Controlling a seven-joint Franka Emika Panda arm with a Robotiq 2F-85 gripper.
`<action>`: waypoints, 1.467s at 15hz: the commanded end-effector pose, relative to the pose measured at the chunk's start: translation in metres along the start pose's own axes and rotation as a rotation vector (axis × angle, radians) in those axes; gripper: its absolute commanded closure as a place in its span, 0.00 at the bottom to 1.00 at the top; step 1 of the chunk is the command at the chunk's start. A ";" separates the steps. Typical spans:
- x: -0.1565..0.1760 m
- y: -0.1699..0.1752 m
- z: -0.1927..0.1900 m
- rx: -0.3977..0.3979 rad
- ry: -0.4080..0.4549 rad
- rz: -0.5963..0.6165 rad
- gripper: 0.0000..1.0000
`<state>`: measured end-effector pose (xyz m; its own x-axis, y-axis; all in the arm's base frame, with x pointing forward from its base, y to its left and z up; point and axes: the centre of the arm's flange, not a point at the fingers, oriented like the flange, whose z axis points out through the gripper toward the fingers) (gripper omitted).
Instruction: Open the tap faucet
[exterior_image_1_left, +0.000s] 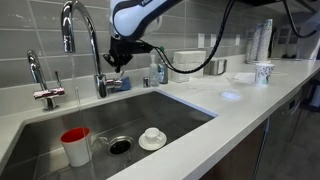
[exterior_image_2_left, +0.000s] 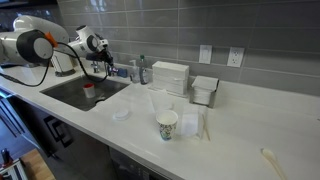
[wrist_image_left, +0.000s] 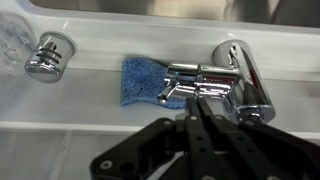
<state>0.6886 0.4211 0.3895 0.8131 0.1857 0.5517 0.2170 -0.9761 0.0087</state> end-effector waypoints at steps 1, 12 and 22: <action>0.006 -0.007 -0.018 0.001 0.013 0.001 0.94; 0.016 0.024 -0.044 0.107 -0.085 -0.079 0.93; 0.023 0.062 -0.041 0.097 -0.125 -0.084 0.93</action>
<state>0.7032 0.3719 0.4397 0.8347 0.2703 0.4798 0.3222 -0.9463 -0.0274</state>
